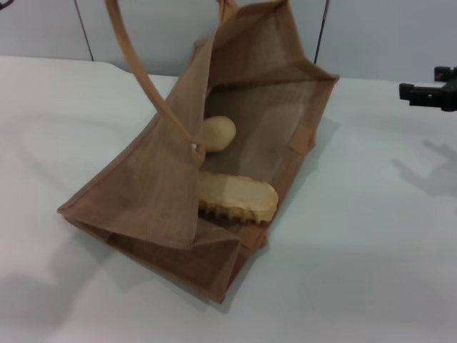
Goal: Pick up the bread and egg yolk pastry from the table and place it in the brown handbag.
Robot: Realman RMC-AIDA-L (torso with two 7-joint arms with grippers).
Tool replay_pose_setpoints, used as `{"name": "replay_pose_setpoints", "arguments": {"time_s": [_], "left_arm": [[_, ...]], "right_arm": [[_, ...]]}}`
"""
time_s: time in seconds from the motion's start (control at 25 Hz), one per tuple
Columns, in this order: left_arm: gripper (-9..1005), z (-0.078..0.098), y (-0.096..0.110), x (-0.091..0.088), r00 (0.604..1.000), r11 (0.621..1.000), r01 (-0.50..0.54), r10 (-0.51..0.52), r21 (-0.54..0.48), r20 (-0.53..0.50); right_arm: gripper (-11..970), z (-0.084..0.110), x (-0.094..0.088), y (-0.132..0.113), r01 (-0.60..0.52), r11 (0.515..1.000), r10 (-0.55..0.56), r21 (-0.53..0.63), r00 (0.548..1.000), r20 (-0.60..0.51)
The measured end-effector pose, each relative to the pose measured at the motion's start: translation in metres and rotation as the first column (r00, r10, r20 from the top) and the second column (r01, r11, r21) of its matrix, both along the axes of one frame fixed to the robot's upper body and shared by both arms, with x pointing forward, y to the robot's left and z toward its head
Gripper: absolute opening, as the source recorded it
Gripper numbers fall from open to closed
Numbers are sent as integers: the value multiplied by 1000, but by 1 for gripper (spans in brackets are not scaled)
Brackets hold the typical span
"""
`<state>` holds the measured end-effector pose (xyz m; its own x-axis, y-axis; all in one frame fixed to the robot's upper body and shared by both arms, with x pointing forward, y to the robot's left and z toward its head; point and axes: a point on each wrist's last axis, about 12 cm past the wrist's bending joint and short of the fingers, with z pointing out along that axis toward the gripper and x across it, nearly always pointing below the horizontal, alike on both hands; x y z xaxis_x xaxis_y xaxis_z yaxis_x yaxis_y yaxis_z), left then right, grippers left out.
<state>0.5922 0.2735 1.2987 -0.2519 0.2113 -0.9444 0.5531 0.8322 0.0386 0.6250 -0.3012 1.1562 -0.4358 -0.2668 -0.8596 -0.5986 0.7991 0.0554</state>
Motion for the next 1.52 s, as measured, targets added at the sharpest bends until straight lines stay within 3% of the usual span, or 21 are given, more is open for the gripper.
{"name": "replay_pose_setpoints", "arguments": {"time_s": [0.36,0.44,0.6,0.8,0.92,1.12,1.24,1.44,1.52], "left_arm": [[117,5,-7,0,988,975,153,-150,-163,29],[188,5,-3,0,975,946,222,-221,-238,32],[333,0,9,-1,963,921,268,-252,-282,93],[530,-19,21,-3,969,958,205,-169,-202,178],[763,-30,25,-1,970,975,153,-118,-158,211],[859,-49,19,2,955,995,84,-67,-47,288],[854,-68,20,8,950,999,-16,31,-49,310],[846,-82,22,13,935,996,-73,85,-46,345],[843,-96,22,16,925,996,-87,88,-19,369]], "right_arm": [[861,-6,7,13,-24,1000,24,10,999,-26],[861,-6,8,13,-27,1000,27,13,999,-22],[861,-5,6,15,-46,998,45,39,999,19],[861,-8,0,10,-42,996,33,84,994,103],[861,-14,-1,7,-22,994,7,110,990,141],[859,-30,-2,5,9,991,-38,131,975,218],[858,-50,-3,2,82,985,-123,154,952,279],[856,-64,-1,-2,184,970,-227,157,917,327],[855,-73,-1,-2,233,960,-274,155,898,344]]}}
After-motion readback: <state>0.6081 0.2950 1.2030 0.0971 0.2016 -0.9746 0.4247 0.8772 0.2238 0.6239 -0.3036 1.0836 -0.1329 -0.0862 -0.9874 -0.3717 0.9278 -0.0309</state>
